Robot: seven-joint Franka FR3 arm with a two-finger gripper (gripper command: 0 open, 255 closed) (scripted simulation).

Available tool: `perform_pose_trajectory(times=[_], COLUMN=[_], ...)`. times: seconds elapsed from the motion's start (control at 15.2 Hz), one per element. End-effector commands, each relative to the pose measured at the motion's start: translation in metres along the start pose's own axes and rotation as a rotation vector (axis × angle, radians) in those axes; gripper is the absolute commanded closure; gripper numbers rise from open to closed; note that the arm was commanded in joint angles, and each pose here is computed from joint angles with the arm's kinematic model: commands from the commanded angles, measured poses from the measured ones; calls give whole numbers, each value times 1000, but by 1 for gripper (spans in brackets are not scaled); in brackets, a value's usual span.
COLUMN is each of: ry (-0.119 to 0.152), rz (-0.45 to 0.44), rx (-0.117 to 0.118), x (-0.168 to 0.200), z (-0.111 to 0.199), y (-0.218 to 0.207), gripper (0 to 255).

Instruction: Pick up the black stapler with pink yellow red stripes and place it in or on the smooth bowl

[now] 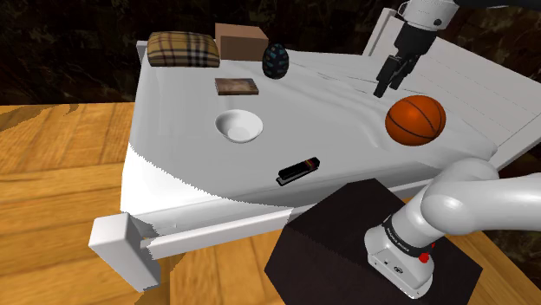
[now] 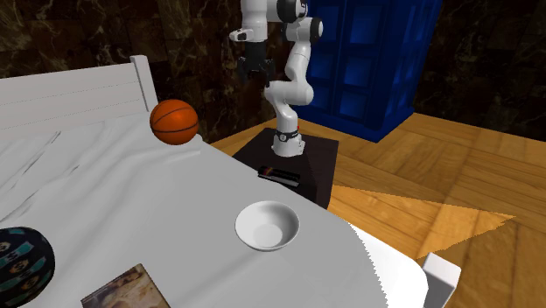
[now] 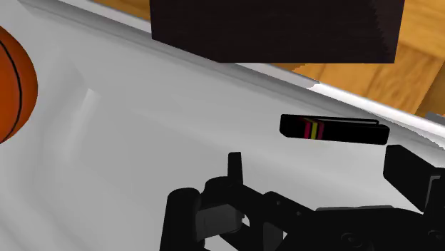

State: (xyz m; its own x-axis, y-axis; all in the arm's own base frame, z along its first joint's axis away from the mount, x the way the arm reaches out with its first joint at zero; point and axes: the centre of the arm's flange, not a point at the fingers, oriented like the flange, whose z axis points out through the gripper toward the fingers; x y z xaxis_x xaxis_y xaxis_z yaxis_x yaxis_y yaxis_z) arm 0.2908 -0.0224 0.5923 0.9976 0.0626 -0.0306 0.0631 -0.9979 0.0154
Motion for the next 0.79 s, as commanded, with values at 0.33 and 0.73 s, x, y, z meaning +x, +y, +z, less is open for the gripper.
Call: perform_pose_trajectory(times=[0.33,0.73], ry=[12,26], rz=[-274,-602], rx=[0,0], x=[28,57], z=[58,127], y=[-11,-34], gripper=[0,0])
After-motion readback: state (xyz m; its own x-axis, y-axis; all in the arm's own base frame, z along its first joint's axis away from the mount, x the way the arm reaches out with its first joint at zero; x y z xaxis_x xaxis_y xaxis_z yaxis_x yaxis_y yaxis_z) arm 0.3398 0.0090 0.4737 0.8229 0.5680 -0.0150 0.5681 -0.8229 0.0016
